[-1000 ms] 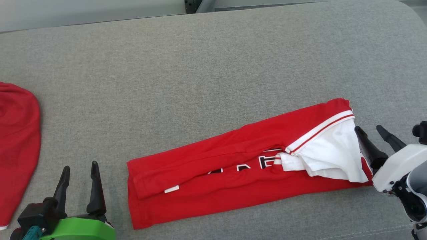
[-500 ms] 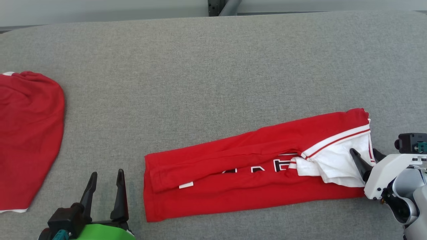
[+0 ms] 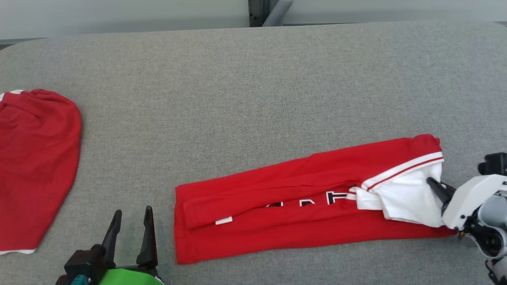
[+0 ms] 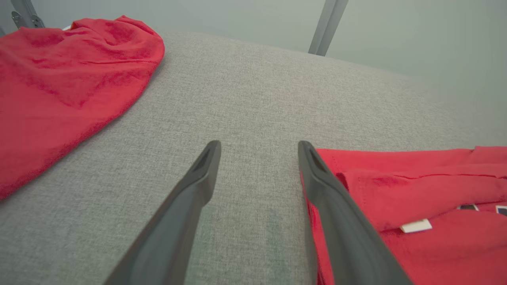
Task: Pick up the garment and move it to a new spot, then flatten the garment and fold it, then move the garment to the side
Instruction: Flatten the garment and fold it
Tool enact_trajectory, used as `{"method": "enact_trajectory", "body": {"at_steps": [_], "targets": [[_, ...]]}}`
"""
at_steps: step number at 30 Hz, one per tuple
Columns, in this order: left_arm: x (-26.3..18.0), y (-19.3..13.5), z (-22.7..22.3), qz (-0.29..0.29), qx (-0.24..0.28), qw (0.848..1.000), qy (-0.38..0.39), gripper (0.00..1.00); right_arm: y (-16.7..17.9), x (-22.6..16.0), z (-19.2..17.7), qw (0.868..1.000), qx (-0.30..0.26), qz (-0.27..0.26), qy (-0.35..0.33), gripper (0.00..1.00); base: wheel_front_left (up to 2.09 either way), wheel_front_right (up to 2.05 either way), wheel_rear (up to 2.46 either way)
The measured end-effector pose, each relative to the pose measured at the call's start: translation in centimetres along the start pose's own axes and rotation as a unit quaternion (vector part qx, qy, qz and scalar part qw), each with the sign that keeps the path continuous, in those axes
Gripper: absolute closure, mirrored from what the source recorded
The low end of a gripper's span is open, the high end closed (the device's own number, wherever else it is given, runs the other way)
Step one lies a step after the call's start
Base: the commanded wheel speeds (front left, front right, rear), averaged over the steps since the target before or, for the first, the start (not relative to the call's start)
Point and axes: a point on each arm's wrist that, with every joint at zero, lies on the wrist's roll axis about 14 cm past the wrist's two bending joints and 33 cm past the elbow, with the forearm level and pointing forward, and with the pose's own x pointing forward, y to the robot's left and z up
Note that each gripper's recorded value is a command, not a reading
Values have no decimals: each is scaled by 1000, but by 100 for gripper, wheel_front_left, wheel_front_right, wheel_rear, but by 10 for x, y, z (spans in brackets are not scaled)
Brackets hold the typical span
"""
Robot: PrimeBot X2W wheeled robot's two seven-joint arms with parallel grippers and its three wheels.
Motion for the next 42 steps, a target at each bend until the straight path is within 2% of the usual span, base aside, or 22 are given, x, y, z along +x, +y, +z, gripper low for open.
{"method": "enact_trajectory", "body": {"at_steps": [6,12,15,18,21,26,31,36,42], "targets": [[-3,-3,0,-8,-1,1000,-2,0,-63,-32,34,997,16,-68,-40,100,0,0,0],[-8,-3,-2,-11,2,1000,0,0,-143,-83,65,982,27,-171,-78,100,0,0,0],[-11,-4,-5,-10,-1,1000,2,0,-154,-100,82,977,10,-188,-95,100,0,0,0],[-12,-5,-8,-11,-3,1000,6,0,-132,-100,97,981,-24,-156,-112,100,0,0,0],[-12,-10,-12,-17,-3,1000,11,0,-93,-95,98,986,-66,-101,-118,100,0,0,0],[-12,-16,-11,-25,-8,1000,8,0,-8,-86,61,989,-114,17,-94,100,0,0,0],[-9,-19,-15,-30,-7,999,15,0,67,-79,18,982,-138,112,-67,100,0,0,0],[-6,-23,-22,-36,-7,999,26,0,121,-62,-6,976,-129,169,-58,100,0,0,0],[-7,-24,-25,-38,-7,999,33,0,139,-43,-21,973,-138,179,-48,100,0,0,0]]}}
